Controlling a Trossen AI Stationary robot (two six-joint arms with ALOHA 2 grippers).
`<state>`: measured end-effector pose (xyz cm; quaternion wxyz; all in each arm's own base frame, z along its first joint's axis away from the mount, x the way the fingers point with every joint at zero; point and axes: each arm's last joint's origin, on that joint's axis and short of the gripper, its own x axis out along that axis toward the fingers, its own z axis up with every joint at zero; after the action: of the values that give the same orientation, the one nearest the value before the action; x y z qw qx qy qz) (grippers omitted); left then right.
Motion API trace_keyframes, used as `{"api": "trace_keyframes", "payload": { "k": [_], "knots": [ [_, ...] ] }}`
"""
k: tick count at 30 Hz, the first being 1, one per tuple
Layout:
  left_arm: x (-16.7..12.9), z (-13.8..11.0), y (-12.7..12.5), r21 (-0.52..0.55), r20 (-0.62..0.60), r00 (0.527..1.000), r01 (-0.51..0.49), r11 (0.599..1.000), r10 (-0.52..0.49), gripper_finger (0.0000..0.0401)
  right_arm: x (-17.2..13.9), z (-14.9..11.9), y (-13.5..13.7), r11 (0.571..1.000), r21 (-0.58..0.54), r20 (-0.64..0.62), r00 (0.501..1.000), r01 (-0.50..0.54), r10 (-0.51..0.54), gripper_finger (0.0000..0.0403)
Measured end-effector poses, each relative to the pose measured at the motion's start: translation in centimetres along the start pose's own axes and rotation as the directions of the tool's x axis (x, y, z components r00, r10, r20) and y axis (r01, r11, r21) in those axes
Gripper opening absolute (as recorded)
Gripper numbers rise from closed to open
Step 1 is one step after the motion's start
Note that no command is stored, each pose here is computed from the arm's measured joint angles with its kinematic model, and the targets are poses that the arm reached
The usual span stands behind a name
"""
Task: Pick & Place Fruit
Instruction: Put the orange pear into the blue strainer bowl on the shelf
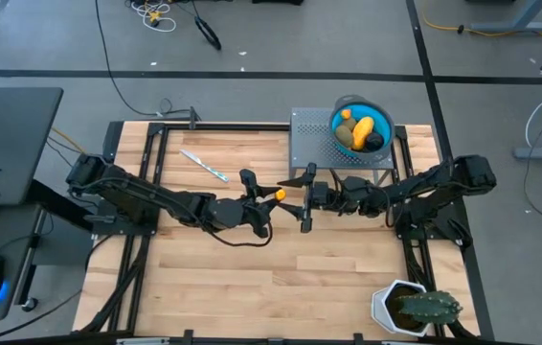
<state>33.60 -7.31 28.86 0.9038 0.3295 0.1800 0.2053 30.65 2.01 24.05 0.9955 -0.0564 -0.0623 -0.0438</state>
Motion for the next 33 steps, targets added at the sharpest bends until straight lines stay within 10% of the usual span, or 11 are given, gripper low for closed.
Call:
{"api": "trace_keyframes", "payload": {
  "k": [7, 15, 33],
  "knots": [
    [-0.8, 0.4, -0.6, 0.242, -0.003, 1.0, -0.022, 0.97, 0.023, 0.0123, 0.0, -0.1, 0.0, 0.999, 0.049, -0.007, 1.0, -0.006, 0.007, 0.0268],
    [-1.6, 0.9, -1.2, 0.623, 0.0, 0.999, -0.028, 0.781, 0.035, 0.0123, 0.0, 0.2, 0.1, 0.995, 0.095, 0.028, 0.999, -0.036, 0.034, 0.0268],
    [-1.8, 1.7, -0.9, 0.696, 0.071, 0.997, -0.079, 0.714, 0.041, 0.0123, 0.0, 0.4, 0.2, 0.983, 0.151, 0.052, 0.993, -0.109, 0.102, 0.0267]
  ]
}}
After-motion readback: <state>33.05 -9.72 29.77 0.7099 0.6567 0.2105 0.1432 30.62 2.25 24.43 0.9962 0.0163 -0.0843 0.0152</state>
